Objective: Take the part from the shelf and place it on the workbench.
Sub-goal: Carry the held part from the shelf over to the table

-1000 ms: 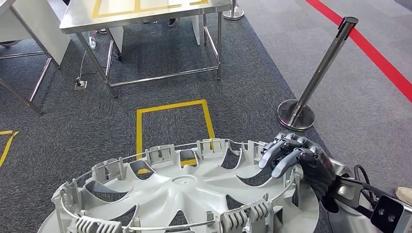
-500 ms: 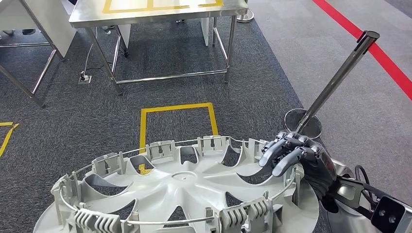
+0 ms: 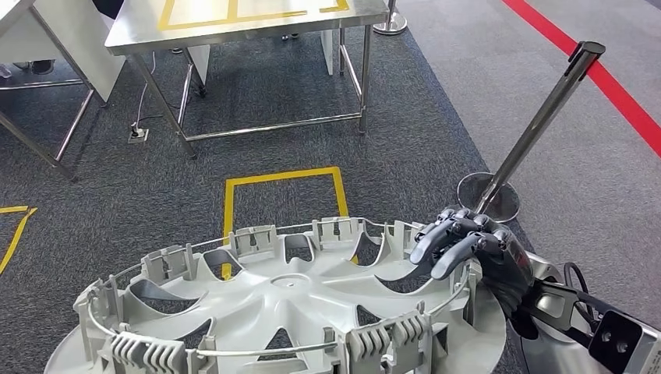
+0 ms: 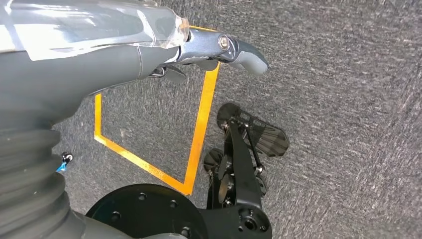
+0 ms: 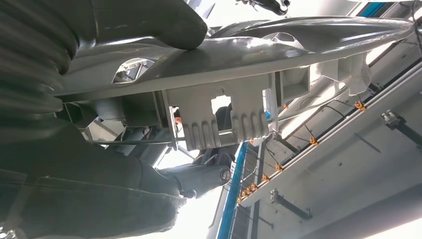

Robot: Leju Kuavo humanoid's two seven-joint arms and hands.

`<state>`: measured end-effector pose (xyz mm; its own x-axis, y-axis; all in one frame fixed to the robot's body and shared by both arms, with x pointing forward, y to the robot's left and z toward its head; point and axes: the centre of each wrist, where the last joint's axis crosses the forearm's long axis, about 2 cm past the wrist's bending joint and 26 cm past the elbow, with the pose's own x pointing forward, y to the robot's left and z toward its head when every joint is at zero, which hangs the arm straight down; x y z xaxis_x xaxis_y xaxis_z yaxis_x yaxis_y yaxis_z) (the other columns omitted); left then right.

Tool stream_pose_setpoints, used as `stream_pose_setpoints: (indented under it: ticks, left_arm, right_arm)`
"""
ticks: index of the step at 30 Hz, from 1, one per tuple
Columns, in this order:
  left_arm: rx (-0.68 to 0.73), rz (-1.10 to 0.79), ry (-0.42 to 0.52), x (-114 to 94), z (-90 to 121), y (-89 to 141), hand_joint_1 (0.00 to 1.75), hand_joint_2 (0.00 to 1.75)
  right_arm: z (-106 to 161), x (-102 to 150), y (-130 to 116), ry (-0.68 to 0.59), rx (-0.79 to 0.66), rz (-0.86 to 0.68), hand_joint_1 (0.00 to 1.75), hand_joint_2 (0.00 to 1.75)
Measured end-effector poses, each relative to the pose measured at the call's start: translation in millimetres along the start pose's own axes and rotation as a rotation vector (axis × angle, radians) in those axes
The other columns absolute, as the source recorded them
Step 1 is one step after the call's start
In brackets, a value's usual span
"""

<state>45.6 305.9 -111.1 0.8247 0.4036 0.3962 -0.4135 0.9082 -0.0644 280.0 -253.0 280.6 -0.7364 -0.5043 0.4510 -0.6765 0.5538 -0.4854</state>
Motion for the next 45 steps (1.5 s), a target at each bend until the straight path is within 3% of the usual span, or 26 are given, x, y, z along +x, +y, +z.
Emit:
stream_pose_setpoints:
  ticks: [45]
  left_arm:
    - [0.006, -0.011, 0.000, 0, 0, 1, 0.00, 1.75]
  right_arm:
    - [-15, -11, 8, -0.018, -0.011, -0.022, 1.75, 1.75]
